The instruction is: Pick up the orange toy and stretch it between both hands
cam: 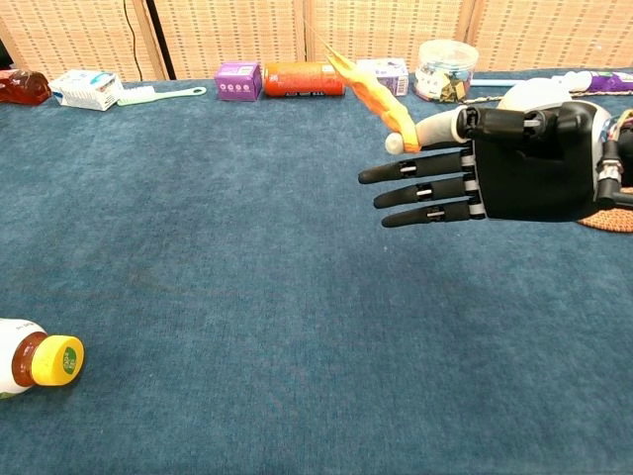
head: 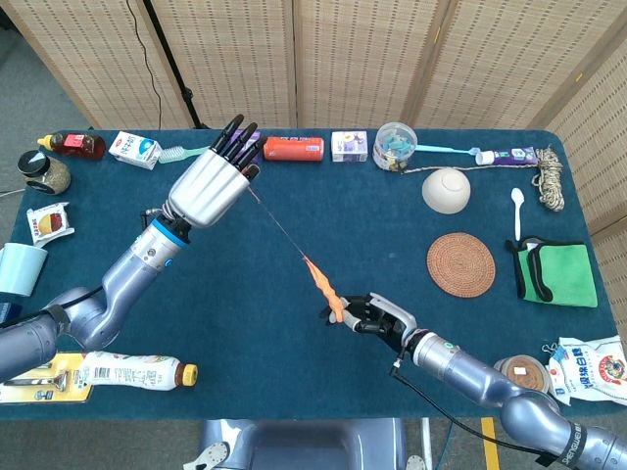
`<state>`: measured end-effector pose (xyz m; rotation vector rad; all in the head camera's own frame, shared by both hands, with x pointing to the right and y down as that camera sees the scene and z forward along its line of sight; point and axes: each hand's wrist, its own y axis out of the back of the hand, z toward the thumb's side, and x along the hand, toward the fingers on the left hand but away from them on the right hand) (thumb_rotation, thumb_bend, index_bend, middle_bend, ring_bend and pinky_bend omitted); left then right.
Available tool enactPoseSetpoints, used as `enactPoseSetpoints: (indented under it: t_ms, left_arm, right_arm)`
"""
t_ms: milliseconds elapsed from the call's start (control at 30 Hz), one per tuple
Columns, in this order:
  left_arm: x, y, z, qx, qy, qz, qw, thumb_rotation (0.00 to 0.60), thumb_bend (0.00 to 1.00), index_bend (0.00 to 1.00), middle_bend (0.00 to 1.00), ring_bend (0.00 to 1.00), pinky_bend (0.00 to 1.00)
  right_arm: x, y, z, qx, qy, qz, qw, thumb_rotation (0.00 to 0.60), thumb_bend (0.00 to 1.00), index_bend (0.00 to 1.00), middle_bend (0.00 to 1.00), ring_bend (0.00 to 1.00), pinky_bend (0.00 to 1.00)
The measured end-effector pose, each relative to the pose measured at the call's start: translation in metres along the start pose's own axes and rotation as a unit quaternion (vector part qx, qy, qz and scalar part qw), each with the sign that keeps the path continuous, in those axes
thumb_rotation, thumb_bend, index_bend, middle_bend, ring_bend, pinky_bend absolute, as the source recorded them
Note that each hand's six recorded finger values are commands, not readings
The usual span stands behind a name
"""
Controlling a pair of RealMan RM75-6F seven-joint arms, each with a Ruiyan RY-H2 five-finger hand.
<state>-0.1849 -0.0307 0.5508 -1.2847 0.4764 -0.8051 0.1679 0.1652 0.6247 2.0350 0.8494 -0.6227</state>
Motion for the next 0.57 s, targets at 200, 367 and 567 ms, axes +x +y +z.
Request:
enactPoseSetpoints:
  t_ms: [200, 367, 567]
  left_arm:
    - [-0.0001, -0.0041, -0.0063, 0.014, 0.002, -0.006, 0.9999, 0.600, 0.58, 0.68, 0.17, 0.06, 0.04]
    - [-0.0009, -0.0054, -0.0075, 0.013, 0.003, -0.008, 0.9999, 0.600, 0.58, 0.68, 0.17, 0.06, 0.04]
    - [-0.0009, -0.0030, -0.0018, 0.011, -0.004, -0.004, 0.9999, 0.600, 0.58, 0.68, 0.17, 0.06, 0.04]
  right_arm:
    - [0.0020, 0.0057, -0.0011, -0.004, -0.002, -0.004, 1.0000, 0.600, 0.61, 0.63, 0.35, 0.34, 0.13]
    - [0.0031, 0.0091, -0.0019, -0.006, -0.003, -0.004, 1.0000, 0.600, 0.61, 0.63, 0.35, 0.34, 0.13]
    - [0.0027, 0.0090, -0.0023, -0.006, -0.004, 0.002, 1.0000, 0.600, 0.61, 0.63, 0.35, 0.34, 0.13]
